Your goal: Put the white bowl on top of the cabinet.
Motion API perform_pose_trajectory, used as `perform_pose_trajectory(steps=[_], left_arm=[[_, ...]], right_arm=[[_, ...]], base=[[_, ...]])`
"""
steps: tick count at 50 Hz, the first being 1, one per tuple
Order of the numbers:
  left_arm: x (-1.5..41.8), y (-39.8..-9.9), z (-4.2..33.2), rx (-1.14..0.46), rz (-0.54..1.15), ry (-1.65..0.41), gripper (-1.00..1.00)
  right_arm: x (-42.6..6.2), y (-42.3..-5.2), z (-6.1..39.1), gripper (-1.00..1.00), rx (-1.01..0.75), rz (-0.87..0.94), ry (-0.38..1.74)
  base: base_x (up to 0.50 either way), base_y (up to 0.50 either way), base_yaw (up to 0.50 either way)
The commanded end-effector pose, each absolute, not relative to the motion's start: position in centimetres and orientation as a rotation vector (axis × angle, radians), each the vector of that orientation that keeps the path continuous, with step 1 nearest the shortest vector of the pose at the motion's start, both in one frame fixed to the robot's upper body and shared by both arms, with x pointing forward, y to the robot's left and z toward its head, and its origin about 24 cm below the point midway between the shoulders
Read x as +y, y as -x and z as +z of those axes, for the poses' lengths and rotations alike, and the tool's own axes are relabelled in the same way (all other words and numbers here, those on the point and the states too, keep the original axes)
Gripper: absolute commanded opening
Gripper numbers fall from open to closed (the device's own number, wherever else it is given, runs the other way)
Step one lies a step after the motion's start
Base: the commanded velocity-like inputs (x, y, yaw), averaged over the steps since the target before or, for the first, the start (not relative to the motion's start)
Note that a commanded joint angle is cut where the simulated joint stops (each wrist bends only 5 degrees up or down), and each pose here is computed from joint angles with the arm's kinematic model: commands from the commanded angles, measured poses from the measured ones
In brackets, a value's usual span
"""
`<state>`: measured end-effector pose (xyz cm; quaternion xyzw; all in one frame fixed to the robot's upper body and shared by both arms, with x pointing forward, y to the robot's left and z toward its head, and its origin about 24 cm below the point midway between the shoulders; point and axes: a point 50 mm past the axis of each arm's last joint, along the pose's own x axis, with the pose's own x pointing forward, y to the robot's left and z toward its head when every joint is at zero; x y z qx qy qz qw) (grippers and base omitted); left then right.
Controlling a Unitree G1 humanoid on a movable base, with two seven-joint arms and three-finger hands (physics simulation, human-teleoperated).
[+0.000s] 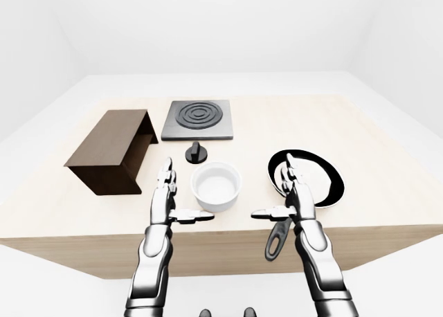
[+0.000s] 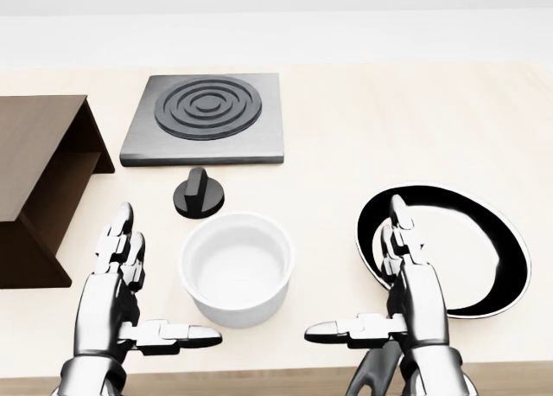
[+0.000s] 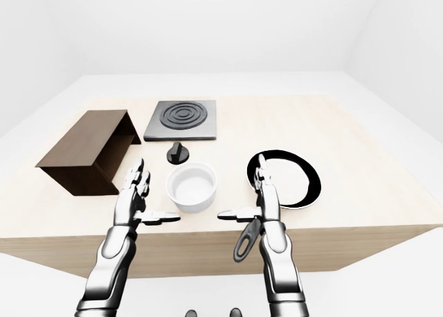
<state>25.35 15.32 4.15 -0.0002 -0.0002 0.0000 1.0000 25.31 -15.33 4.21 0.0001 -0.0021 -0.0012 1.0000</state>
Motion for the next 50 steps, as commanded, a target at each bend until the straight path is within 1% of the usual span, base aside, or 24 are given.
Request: perform_pose_trajectory(steps=[1, 6, 7, 17, 40, 47, 50], left_arm=[[16.04, -25.30, 4.23, -0.001, 0.001, 0.001, 1.00], [16.07, -25.45, 4.17, -0.002, 0.000, 0.001, 1.00], [16.06, -25.50, 4.14, 0.000, 0.000, 0.000, 1.00], [16.15, -25.53, 4.21, 0.000, 0.002, 0.003, 1.00], [16.28, -25.71, 4.19, 0.001, 0.003, 0.004, 1.00], [16.15, -25.79, 3.99, 0.004, 0.022, -0.025, 1.00], [15.78, -25.80, 3.80, 0.017, 0.016, -0.036, 1.00]], right_arm=[[-15.98, -25.11, 4.36, 1.00, -0.026, -0.007, 0.020], [-15.87, -24.87, 4.38, 1.00, -0.044, -0.004, 0.035], [-15.96, -24.92, 4.39, 1.00, -0.056, -0.026, 0.050], [-15.93, -24.93, 4.40, 1.00, -0.057, -0.019, 0.049], [-15.92, -25.00, 4.45, 1.00, -0.061, -0.019, 0.039], [-15.89, -25.11, 4.41, 1.00, -0.041, -0.009, 0.025], [-15.90, -25.21, 4.15, 1.00, -0.016, -0.017, 0.052]], base=[[0.00, 0.00, 0.00], [0.00, 0.00, 0.00], [0.00, 0.00, 0.00], [0.00, 0.00, 0.00], [0.00, 0.44, 0.00], [0.00, 0.00, 0.00], [0.00, 0.00, 0.00]])
